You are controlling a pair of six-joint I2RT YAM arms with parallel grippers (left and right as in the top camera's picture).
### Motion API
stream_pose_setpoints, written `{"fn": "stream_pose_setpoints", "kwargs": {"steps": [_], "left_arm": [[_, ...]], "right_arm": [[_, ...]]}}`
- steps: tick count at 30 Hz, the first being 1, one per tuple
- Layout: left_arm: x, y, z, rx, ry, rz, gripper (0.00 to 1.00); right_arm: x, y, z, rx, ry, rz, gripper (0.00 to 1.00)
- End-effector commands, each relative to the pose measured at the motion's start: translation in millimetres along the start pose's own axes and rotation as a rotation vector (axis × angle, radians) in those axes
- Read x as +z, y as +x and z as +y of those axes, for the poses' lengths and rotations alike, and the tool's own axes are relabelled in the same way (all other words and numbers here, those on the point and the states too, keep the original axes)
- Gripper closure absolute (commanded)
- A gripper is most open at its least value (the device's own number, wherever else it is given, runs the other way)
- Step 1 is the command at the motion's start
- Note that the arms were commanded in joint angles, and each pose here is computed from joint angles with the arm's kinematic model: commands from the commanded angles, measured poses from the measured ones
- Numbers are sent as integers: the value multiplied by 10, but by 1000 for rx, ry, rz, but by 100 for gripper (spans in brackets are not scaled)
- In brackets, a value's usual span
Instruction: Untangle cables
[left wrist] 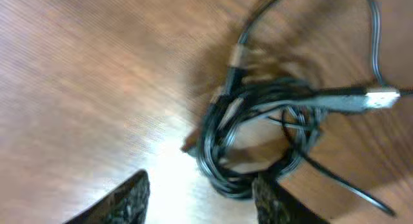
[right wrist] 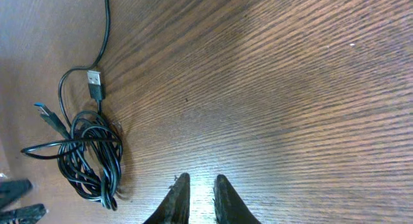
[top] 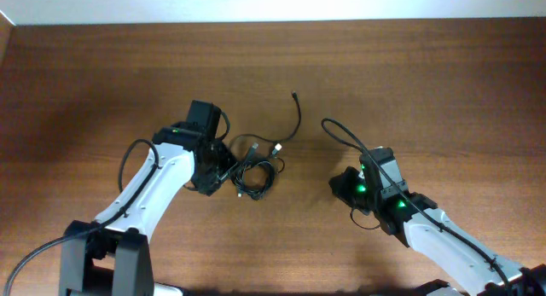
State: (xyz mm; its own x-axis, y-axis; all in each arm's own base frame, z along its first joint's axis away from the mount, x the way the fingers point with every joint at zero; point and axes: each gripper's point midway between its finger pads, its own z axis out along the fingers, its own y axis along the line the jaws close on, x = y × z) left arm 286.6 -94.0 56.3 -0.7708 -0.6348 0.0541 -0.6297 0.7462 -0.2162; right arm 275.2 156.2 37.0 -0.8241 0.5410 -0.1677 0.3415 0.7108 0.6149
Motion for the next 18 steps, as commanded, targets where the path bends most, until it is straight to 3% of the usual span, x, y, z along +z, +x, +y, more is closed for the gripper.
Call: {"fn": "stream_pose_setpoints", "kwargs": {"steps": [1,3,5,7,9,12,16,17,18], "left_arm": [[-92,137,-96,-145,48,68,43],[-67,147,-78,-235,39,70,50],[30,131,8,-294,9,54,82],[102,115,-9,-294,24,53,88],[208,101,-95,-268,60,40,88],[291,120,-192,-234,82,29,78],[460,160,-146,-191,8,-8,91],[489,200,-118,-188,-10,4,90],[508,227,-77,-187,-32,12,79]], "right_arm": [[-24,-6,22,-13,-5,-1,85],[-24,13,-5,-9,6,6,84],[-25,35,-40,-5,21,15,83],[-25,39,-49,-5,24,17,82],[-25,36,-51,-8,26,15,79],[-25,36,-52,-8,26,15,79],[-26,43,-59,-7,28,18,79],[-26,50,-67,-6,32,21,79],[-27,63,-80,-4,36,27,79]]}}
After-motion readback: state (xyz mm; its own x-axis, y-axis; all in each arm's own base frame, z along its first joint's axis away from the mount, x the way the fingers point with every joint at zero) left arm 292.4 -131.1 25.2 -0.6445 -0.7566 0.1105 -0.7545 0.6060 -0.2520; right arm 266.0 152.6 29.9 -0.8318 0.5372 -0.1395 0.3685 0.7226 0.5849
